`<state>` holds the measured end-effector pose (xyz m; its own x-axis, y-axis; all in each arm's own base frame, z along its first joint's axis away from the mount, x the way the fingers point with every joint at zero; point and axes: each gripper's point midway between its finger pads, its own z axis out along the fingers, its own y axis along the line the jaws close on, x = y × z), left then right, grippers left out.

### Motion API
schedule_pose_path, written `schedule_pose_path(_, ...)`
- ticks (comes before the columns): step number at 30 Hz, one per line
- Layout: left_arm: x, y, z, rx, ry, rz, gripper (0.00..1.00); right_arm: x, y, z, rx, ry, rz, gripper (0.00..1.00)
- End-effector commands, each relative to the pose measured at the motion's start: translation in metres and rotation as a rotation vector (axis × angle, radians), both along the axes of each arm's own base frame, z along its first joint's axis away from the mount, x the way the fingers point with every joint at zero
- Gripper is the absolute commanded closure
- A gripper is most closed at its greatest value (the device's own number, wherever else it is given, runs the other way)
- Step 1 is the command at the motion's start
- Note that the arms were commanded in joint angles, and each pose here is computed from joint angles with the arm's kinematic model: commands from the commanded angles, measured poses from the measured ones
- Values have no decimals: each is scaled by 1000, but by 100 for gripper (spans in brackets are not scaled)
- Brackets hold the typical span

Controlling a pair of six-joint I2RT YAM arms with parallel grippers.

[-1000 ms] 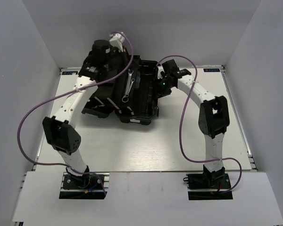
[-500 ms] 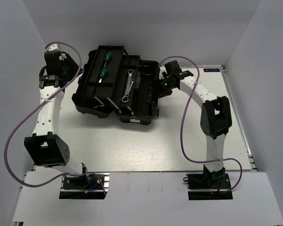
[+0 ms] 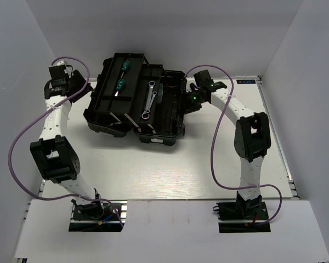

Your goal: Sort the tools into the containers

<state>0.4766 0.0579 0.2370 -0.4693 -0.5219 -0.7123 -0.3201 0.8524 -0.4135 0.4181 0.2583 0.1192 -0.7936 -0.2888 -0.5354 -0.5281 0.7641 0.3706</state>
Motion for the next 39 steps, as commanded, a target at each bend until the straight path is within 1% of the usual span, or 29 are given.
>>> schedule_pose_path(1, 9, -9, -10, -5, -11, -85, 33, -30, -20, -27, -85, 119, 61, 100)
schedule_pose_path(6, 25, -16, -28, -10, 11, -142, 33, -33, -17, -31, -82, 135, 68, 100)
schedule_pose_path(8, 27, -15, -43, -10, 42, -148, 33, -33, -17, -32, -80, 141, 66, 100)
schedule_pose_path(15, 37, -26, -74, -14, 94, -203, 33, -33, -16, -34, -80, 144, 72, 100)
schedule_pose_path(16, 37, -28, -74, -20, 93, -211, 41, -33, -16, -35, -79, 147, 74, 100)
schedule_pose_path(18, 36, -27, -74, -13, 92, -217, 61, -32, -14, -34, -77, 143, 77, 100)
schedule_pose_path(19, 34, -25, -71, 1, 95, -213, 77, -32, -14, -34, -75, 146, 77, 100)
schedule_pose_path(21, 32, -29, -64, 12, 89, -213, 88, -32, -14, -34, -72, 148, 77, 100)
schedule_pose_path(22, 32, -28, -49, 28, 56, -217, 96, -30, -13, -34, -69, 148, 75, 100)
schedule_pose_path(23, 31, -34, -43, 32, 44, -228, 99, -30, -12, -34, -68, 148, 78, 100)
schedule_pose_path(25, 28, -39, -31, 43, 28, -232, 100, -29, -9, -34, -62, 152, 80, 100)
schedule_pose_path(26, 25, -39, -16, 51, -2, -232, 100, -29, -8, -34, -62, 153, 81, 100)
schedule_pose_path(28, 21, -54, 0, 57, -30, -258, 100, -30, -6, -34, -59, 157, 83, 100)
schedule_pose_path(30, 19, -70, 28, 61, -91, -281, 100, -28, -3, -32, -52, 153, 85, 100)
schedule_pose_path(32, 17, -79, 50, 76, -123, -277, 100, -28, -2, -34, -49, 162, 80, 100)
schedule_pose_path(33, 15, -92, 65, 85, -152, -297, 100, -28, 1, -33, -48, 160, 84, 100)
schedule_pose_path(36, 13, -103, 85, 109, -181, -296, 100, -31, 6, -31, -41, 162, 95, 100)
schedule_pose_path(37, 11, -112, 100, 118, -214, -305, 100, -30, 9, -29, -39, 152, 101, 100)
schedule_pose_path(39, 10, -123, 109, 116, -230, -314, 100, -31, 12, -28, -40, 148, 106, 100)
